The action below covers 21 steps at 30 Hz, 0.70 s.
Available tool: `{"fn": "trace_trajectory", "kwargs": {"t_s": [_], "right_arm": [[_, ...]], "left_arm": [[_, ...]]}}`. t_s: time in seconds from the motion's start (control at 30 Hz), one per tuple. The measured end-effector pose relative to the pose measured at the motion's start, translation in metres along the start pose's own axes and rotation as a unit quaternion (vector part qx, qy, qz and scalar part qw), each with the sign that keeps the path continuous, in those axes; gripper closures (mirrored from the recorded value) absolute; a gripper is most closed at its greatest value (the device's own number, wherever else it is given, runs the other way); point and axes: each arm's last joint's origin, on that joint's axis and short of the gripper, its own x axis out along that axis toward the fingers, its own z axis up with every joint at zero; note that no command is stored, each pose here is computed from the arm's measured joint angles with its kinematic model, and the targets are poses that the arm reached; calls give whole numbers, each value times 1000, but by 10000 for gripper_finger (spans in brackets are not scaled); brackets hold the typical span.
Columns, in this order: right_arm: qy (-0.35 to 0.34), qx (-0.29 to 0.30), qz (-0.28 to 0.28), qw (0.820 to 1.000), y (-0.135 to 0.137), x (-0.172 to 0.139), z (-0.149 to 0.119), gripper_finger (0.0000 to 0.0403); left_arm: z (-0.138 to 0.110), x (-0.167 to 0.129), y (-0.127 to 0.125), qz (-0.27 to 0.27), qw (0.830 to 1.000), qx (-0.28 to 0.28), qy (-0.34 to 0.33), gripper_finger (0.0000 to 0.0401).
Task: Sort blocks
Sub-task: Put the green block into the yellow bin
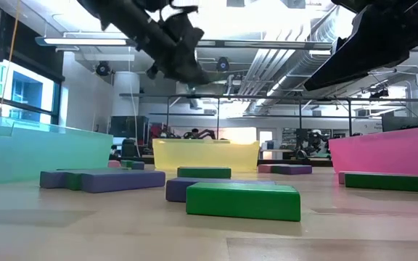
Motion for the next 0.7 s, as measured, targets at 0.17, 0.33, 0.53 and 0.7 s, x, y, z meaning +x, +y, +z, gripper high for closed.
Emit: {"fn": "trace_trajectory", "kwargs": {"t_s": [0.17,0.33,0.53,0.7], "right_arm": [[-7,-1,-4,1000,0,0,1,233],[-7,-1,-4,1000,0,0,1,233],[-6,1,-4,1000,0,0,1,233],[-6,1,-4,1000,0,0,1,233]], "left_arm": [[5,40,49,17,997,-33,70,332],[-12,89,77,22,985,-54,164,332],[-37,130,88,45,964,-43,260,332],[-41,143,89,48,961,-42,269,300]]}}
